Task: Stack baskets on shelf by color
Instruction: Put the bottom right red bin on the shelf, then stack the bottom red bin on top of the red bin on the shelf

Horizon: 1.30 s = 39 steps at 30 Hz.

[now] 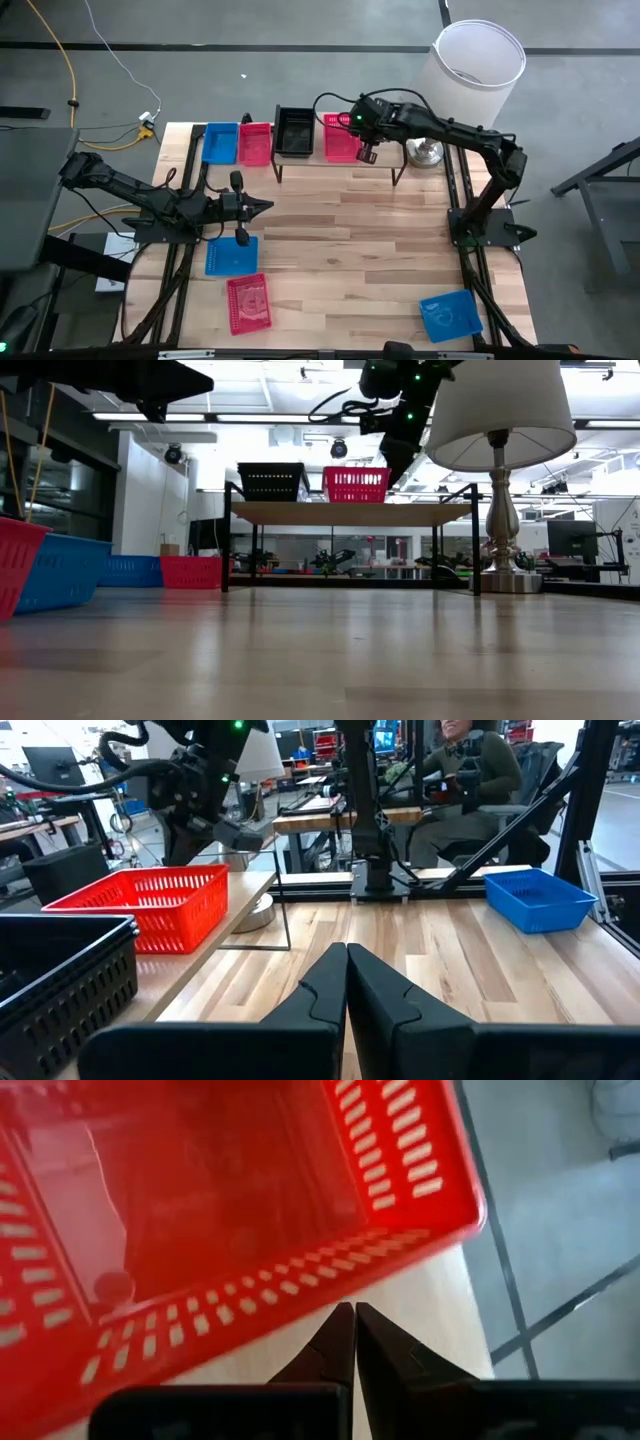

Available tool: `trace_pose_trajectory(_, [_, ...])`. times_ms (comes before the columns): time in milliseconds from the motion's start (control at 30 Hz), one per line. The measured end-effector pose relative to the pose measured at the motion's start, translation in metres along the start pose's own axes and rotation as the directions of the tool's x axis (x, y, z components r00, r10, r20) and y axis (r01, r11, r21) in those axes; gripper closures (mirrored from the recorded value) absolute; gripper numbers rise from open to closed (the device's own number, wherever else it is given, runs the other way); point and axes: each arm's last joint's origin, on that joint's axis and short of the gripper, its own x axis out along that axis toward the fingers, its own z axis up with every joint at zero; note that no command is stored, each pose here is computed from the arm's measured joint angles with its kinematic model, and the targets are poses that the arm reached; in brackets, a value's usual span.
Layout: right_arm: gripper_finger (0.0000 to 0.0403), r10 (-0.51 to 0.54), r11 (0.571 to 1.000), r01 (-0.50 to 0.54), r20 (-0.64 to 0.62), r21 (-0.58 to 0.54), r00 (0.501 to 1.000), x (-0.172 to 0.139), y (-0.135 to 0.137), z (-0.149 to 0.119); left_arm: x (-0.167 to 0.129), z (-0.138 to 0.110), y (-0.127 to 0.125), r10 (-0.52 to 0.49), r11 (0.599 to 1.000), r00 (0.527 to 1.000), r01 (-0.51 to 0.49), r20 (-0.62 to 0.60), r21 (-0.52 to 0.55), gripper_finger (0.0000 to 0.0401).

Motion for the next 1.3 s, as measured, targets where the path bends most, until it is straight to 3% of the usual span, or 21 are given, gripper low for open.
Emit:
trace_pose_trajectory(633, [0.0403,0.056,0.996,-0.067,0.184,0.058,0.981,0.005,0.000,0.018,0.000,0.000,0.000,0.001,1.000,1.000,-0.001,0.000,0.000,0.0401])
trace_pose_trajectory(1033, [0.0403,-0.009,1.000,0.008,0.054,0.026,0.998,0.005,0.003,0.008,0.000,0.000,0.000,0.001,1.000,1.000,-0.001,-0.001,0.001,0.0401])
trace_pose_trajectory(1167, [0.0403,-0.035,0.999,0.035,0.006,-0.024,0.999,-0.006,0.012,0.003,0.000,0.000,0.000,0.001,1.000,1.000,-0.001,-0.002,0.002,0.0401])
trace_pose_trajectory(1300, [0.0403,-0.027,0.999,0.029,0.041,-0.043,0.999,-0.024,0.024,-0.015,0.000,-0.001,0.000,0.000,1.000,1.000,0.000,-0.010,0.006,0.0401])
